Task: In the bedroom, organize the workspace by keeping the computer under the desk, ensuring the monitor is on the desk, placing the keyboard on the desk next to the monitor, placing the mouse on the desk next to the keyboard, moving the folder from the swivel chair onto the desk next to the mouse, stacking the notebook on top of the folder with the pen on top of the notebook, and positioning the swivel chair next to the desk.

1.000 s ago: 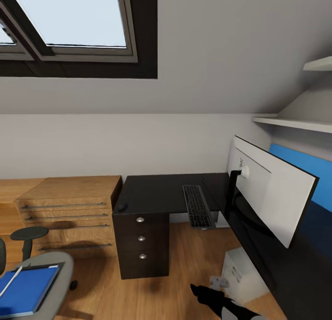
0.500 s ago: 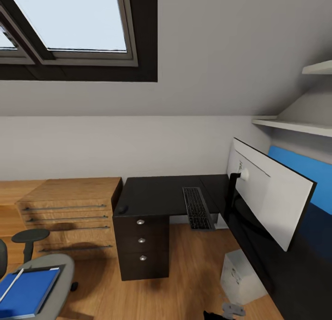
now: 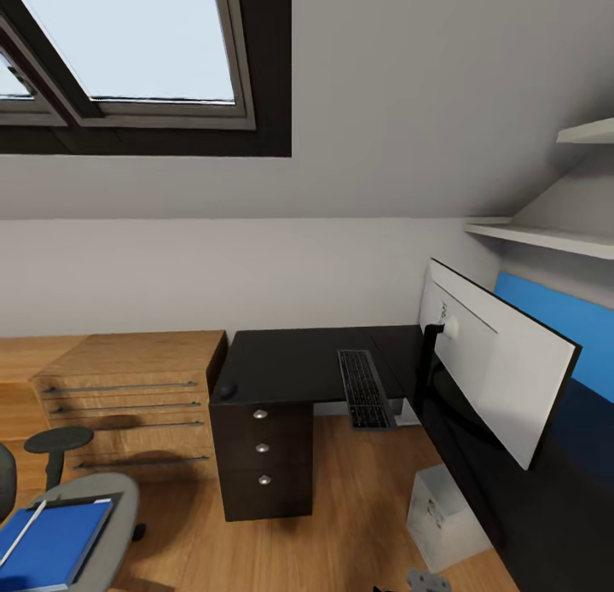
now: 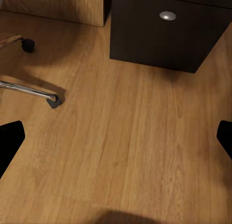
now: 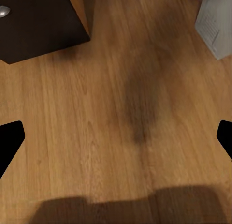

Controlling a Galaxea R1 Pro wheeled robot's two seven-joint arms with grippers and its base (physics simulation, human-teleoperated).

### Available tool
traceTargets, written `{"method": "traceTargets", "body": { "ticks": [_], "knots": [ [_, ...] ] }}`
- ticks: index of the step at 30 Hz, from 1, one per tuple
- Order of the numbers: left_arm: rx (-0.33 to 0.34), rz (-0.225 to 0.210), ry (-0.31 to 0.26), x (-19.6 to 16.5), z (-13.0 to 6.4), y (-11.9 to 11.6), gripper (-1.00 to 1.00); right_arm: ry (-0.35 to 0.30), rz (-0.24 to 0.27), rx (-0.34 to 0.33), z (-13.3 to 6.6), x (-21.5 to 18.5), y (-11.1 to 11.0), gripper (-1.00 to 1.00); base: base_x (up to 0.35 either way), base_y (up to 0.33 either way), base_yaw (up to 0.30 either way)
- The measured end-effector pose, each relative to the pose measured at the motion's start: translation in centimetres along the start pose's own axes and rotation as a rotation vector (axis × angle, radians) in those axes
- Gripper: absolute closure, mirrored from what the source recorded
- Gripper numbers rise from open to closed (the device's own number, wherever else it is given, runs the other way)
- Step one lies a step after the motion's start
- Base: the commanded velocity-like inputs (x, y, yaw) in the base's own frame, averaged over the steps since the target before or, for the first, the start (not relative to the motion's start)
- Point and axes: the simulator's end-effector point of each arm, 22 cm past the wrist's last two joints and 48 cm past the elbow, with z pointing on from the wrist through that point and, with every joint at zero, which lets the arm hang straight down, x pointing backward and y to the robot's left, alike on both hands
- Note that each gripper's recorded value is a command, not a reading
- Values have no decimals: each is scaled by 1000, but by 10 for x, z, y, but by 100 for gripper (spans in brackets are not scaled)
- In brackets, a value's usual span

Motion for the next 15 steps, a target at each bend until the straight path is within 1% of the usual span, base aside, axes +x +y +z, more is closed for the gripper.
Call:
{"method": "traceTargets", "body": {
  "ticks": [3,11,15],
  "knots": [
    [-1,0,0,-3,-3,0,-100,0,-7,6,-3,-2,0,-100,0,0,0],
    [-2,1,9,-8,-10,0,-100,-5,-63,6,-12,-9,-1,-100,0,0,0],
    [-1,2,16,-9,-14,0,-100,-9,-70,7,-16,-12,-1,-100,0,0,0]
  ]
}}
